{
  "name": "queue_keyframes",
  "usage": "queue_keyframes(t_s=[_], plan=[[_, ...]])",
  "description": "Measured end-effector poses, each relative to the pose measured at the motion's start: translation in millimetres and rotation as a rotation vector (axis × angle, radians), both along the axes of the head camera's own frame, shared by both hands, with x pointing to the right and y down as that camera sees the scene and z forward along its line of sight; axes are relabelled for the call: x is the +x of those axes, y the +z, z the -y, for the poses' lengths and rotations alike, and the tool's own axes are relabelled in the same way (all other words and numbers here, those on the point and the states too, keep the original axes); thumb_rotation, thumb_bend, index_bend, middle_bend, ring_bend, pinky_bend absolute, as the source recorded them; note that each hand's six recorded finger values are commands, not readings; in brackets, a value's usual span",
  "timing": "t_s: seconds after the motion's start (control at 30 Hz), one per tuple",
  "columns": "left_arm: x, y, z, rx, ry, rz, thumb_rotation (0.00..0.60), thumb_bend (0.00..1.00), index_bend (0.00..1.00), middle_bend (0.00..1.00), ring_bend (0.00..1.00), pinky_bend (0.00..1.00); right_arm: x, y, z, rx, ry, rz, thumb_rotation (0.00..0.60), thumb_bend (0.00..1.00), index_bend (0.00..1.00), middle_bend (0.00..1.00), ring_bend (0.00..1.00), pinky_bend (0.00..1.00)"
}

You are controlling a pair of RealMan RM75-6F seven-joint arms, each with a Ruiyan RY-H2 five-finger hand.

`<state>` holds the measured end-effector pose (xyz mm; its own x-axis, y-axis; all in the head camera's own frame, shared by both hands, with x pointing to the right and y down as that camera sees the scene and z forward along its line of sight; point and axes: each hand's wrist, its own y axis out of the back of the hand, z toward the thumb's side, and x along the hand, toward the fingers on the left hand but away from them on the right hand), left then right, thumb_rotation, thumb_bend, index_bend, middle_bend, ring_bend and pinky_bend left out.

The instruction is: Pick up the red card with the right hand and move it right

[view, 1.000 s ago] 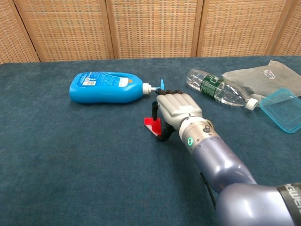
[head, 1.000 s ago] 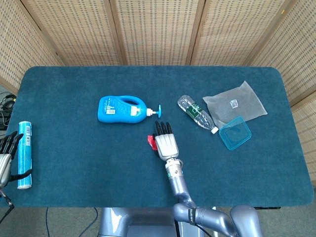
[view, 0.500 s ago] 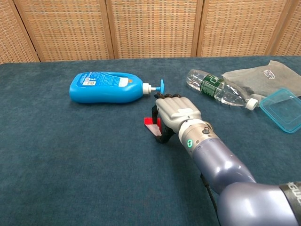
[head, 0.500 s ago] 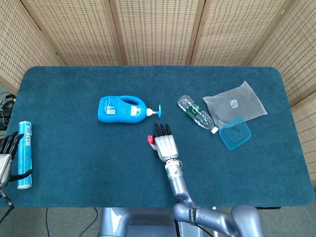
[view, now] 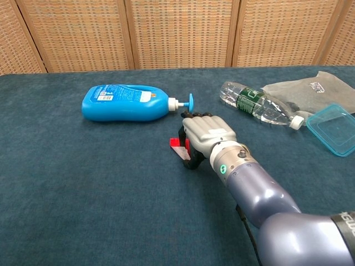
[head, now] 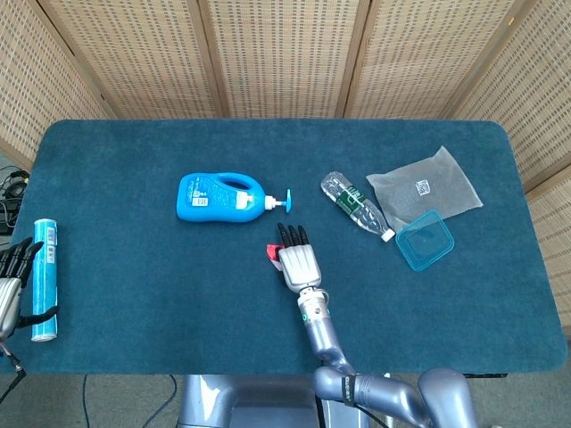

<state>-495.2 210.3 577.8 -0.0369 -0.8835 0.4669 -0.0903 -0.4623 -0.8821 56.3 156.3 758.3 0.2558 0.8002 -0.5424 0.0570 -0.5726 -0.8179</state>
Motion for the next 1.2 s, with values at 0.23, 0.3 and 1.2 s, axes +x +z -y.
queue_keyframes(t_s=[0.23, 0.3, 1.2], plan=[[0, 0, 0, 0.0, -0.001, 0.0, 0.6, 0.15, 0.0, 0.0, 0.0, 0.05, -1, -2, 2, 0.003, 0.0, 0.007, 0.6, 0.51, 0.59, 0.0, 0.0, 0.0], [0, 0, 0, -0.001, -0.001, 0.0, 0.6, 0.15, 0.0, 0.0, 0.0, 0.05, -2, -3, 2, 0.003, 0.0, 0.009, 0.6, 0.52, 0.59, 0.0, 0.0, 0.0], [1, 0, 0, 0.0, 0.003, -0.001, 0.6, 0.15, 0.0, 0.0, 0.0, 0.05, -2, -21, 16, 0.046, -0.011, 0.013, 0.6, 0.59, 0.6, 0.01, 0.0, 0.0]])
